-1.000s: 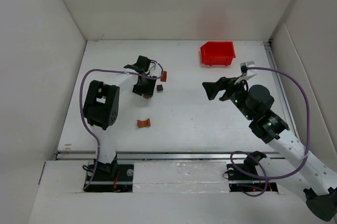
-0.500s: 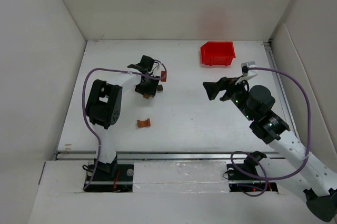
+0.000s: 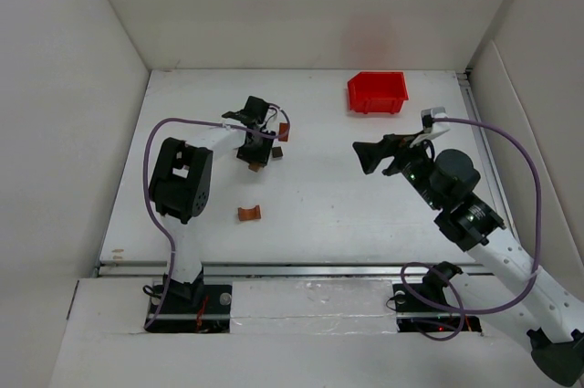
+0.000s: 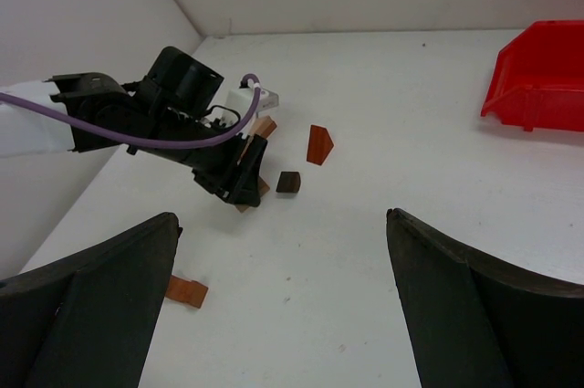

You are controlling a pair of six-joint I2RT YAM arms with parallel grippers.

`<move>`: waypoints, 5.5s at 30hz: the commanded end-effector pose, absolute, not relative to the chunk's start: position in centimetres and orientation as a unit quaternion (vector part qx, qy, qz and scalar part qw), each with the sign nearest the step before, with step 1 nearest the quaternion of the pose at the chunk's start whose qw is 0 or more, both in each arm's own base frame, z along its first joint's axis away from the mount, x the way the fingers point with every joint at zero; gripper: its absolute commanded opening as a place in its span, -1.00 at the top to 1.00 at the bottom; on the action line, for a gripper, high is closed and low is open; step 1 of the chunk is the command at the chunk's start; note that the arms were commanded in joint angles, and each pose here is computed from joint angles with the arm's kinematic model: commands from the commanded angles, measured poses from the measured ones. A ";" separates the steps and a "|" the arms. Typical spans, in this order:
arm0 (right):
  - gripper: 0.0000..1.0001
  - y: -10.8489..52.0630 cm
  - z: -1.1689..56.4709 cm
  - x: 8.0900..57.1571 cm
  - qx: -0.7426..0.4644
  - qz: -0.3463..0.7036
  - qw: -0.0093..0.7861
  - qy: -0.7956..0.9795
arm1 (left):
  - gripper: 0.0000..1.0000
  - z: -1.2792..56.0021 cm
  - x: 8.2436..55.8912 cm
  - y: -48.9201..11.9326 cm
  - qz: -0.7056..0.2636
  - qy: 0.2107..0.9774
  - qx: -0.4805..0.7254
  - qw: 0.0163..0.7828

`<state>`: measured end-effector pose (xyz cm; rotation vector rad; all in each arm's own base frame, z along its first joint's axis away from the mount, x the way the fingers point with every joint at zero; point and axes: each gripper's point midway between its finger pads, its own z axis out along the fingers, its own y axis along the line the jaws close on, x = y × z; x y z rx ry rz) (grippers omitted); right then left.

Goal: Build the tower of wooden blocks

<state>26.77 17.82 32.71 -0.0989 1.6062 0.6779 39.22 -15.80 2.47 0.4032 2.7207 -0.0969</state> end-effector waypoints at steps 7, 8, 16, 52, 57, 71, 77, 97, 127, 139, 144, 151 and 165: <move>-1.00 17.7 33.4 26.7 -0.046 0.303 0.656 0.690 | 0.50 4.6 40.2 -15.9 -0.035 0.962 0.148 0.225; -1.00 17.7 33.5 26.6 -0.046 0.302 0.656 0.690 | 0.53 5.0 40.3 -15.9 -0.036 0.962 0.147 0.229; -1.00 17.5 33.4 26.8 -0.043 0.299 0.657 0.690 | 1.00 10.0 41.8 -15.2 -0.014 0.953 0.123 0.276; -1.00 17.6 32.7 27.2 -0.040 0.292 0.653 0.698 | 1.00 10.9 49.5 -10.2 0.003 0.952 0.134 0.276; -1.00 17.6 32.7 27.2 -0.041 0.291 0.652 0.698 | 1.00 10.2 49.6 -10.2 0.003 0.954 0.134 0.268; -1.00 17.6 32.6 27.2 -0.040 0.291 0.652 0.699 | 0.94 8.1 49.8 -10.6 -0.004 0.959 0.134 0.248; -1.00 17.7 32.6 27.3 -0.041 0.291 0.652 0.699 | 0.84 8.4 50.0 -9.4 0.016 0.960 0.122 0.251; -1.00 17.7 32.6 27.3 -0.041 0.291 0.651 0.699 | 0.56 8.4 49.7 -9.9 0.002 0.962 0.114 0.249; -1.00 17.5 32.9 27.1 -0.040 0.292 0.655 0.696 | 0.24 6.9 49.4 -10.2 -0.008 0.968 0.102 0.231; -1.00 17.6 32.8 27.1 -0.041 0.293 0.653 0.697 | -0.98 8.9 49.6 -9.0 0.023 0.964 0.081 0.252; -1.00 17.7 32.6 27.2 -0.042 0.292 0.652 0.699 | -0.98 14.0 49.8 -8.8 0.023 0.950 0.069 0.305; -1.00 17.6 32.7 27.3 -0.040 0.290 0.653 0.698 | -0.98 25.7 48.1 -8.3 -0.015 0.888 -0.017 0.460; -0.99 17.0 32.3 27.8 -0.031 0.272 0.657 0.702 | -0.98 19.5 43.2 -18.4 -0.081 0.931 0.007 0.355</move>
